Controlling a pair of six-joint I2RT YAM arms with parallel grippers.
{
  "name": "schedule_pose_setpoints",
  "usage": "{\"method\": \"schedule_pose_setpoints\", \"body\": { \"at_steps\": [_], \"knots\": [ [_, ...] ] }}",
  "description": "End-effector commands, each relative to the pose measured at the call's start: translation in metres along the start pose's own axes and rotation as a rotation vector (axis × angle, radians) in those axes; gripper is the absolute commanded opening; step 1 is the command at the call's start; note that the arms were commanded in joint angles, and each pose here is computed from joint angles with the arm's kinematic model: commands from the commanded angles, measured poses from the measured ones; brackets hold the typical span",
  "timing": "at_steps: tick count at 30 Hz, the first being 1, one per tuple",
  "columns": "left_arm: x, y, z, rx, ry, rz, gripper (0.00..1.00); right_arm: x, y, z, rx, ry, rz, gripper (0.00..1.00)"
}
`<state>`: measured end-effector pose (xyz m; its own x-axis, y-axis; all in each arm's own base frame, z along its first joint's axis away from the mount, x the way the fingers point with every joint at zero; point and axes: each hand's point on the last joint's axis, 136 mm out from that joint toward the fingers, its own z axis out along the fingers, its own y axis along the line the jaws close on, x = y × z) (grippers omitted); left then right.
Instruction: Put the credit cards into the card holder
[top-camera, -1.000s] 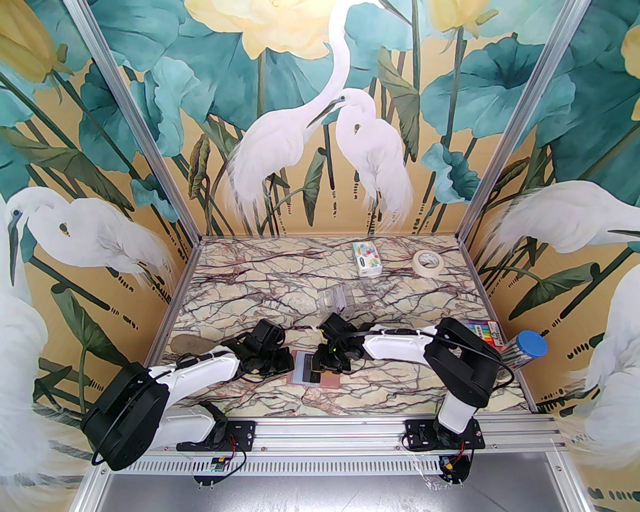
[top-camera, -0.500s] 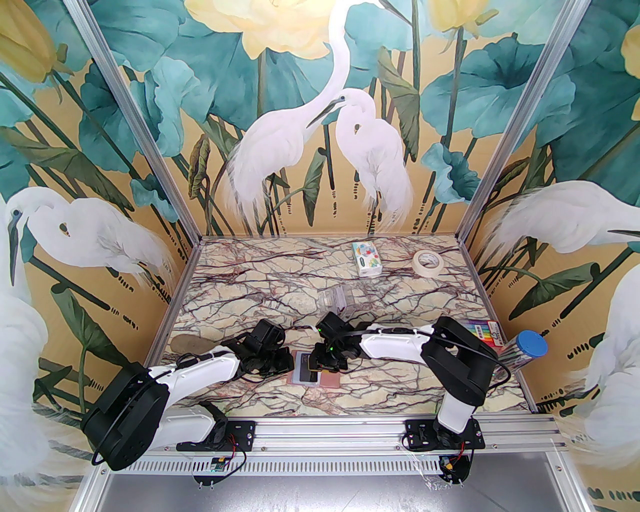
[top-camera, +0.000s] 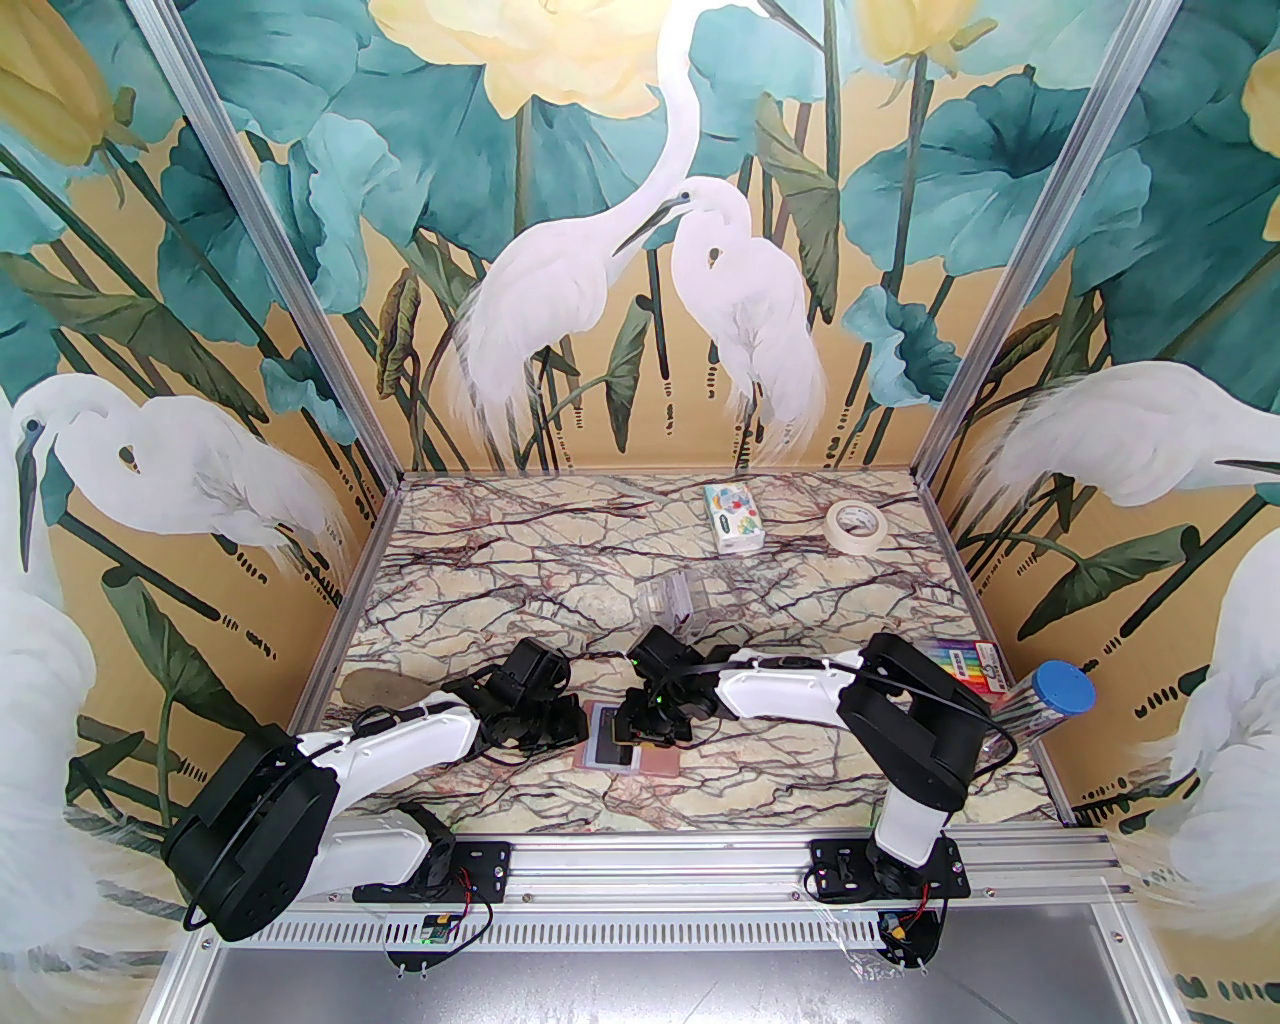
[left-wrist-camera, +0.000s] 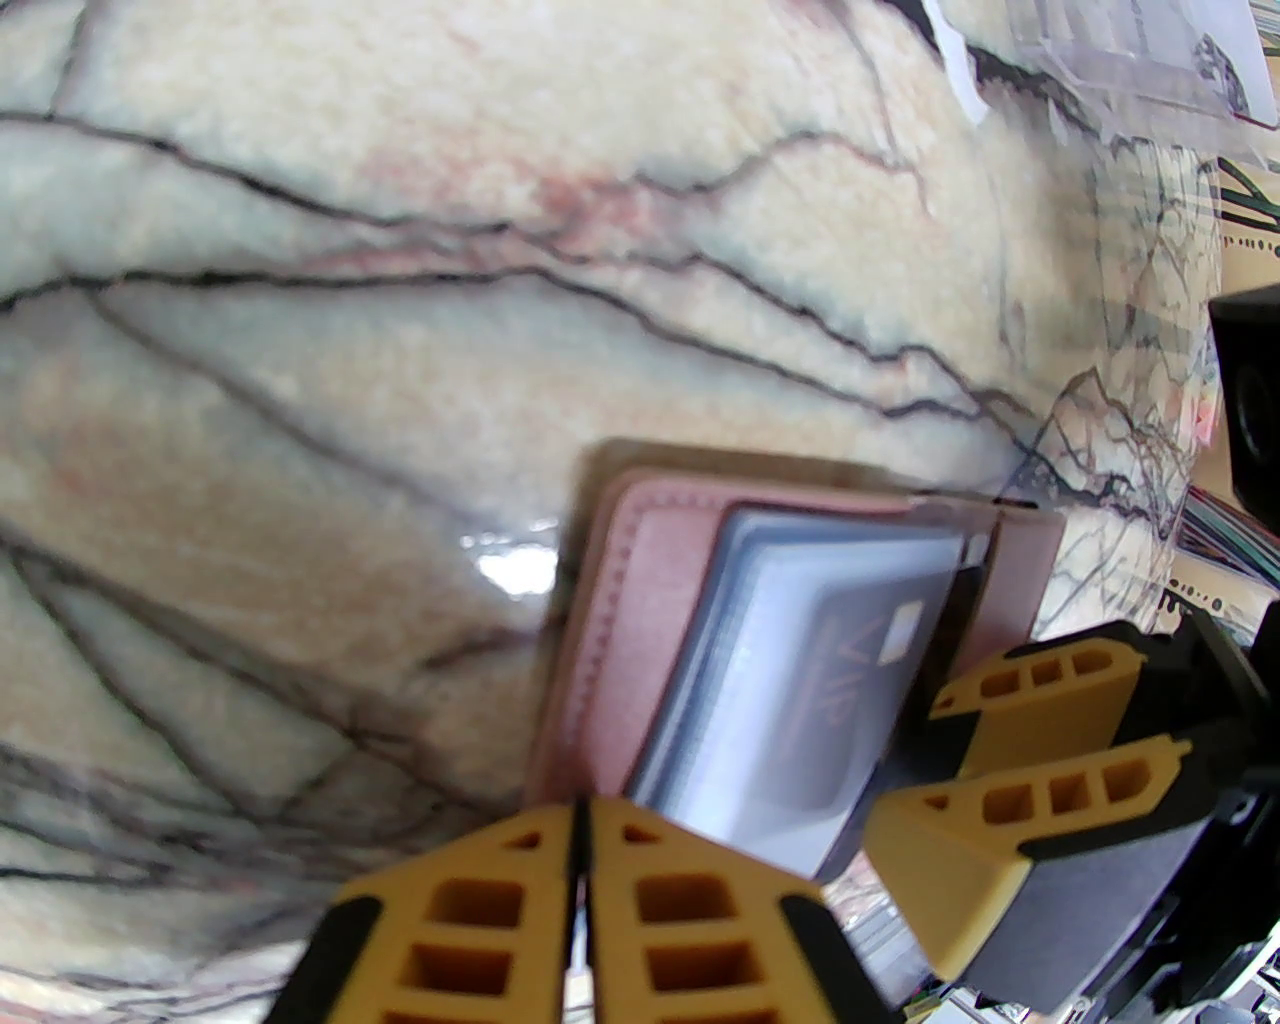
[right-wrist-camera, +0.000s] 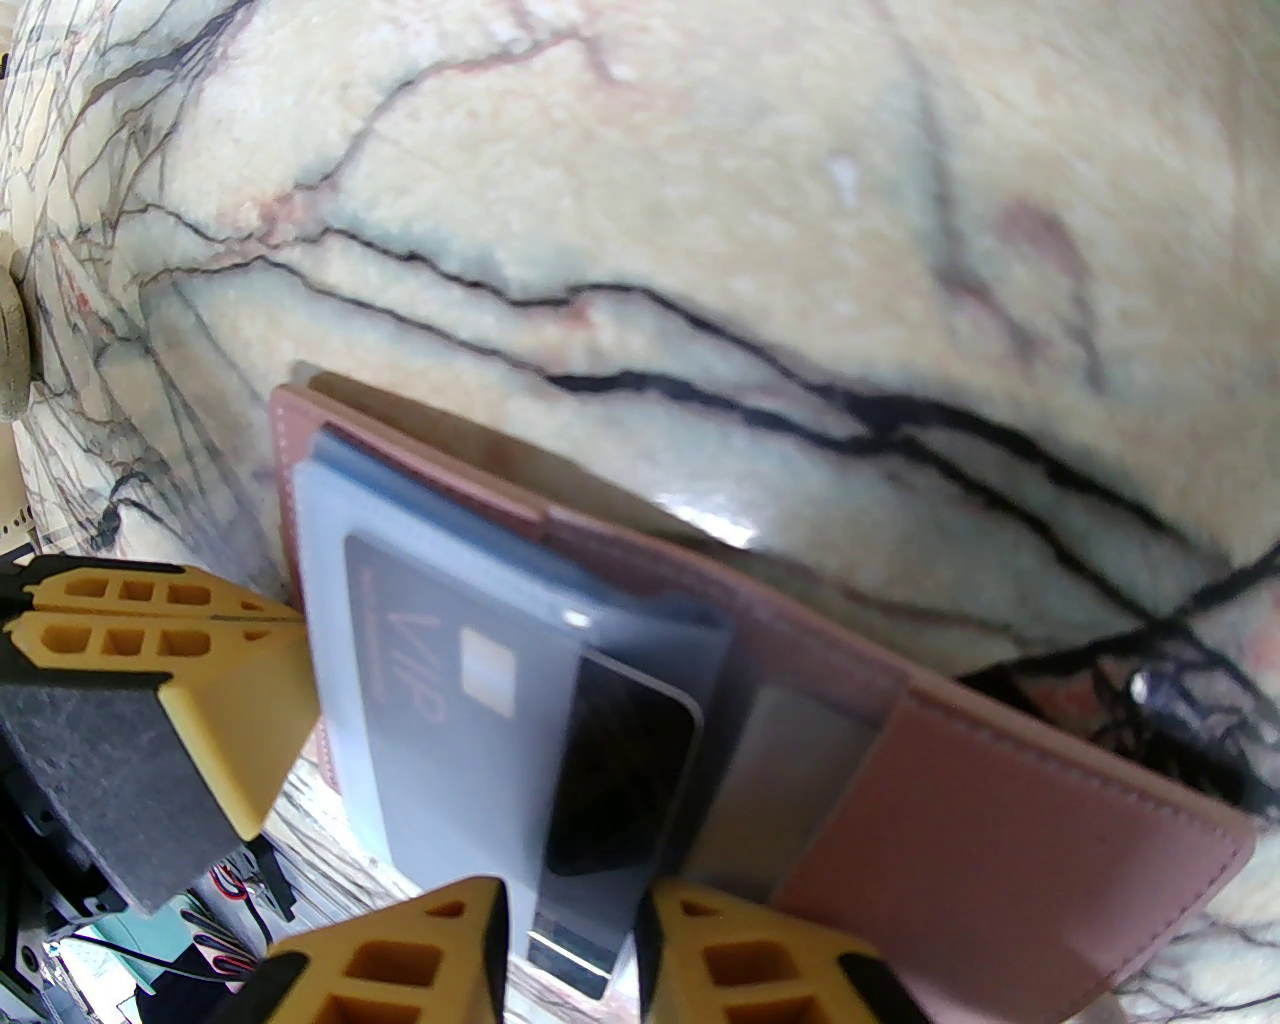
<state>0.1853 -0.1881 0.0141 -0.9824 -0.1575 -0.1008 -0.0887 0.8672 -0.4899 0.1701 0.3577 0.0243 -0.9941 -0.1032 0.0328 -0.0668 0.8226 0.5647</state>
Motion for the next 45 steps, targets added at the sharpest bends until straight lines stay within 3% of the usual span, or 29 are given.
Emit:
{"method": "schedule_pose_setpoints", "body": {
  "at_steps": [1,17,32,45],
  "knots": [
    [0.015,0.018,0.012,-0.060,0.047,0.005,0.09,-0.002,0.006,0.003,0.000,0.000,-0.011,0.27],
    [0.015,0.019,0.011,-0.062,0.045,0.005,0.09,0.001,0.000,-0.016,0.058,-0.029,-0.030,0.33],
    [0.015,0.017,0.012,-0.058,0.048,0.008,0.09,0.000,-0.012,-0.010,0.107,-0.029,-0.010,0.09],
    [0.015,0.018,0.014,-0.058,0.052,0.007,0.09,0.002,-0.017,-0.001,0.126,-0.009,0.003,0.08]
  ]
}}
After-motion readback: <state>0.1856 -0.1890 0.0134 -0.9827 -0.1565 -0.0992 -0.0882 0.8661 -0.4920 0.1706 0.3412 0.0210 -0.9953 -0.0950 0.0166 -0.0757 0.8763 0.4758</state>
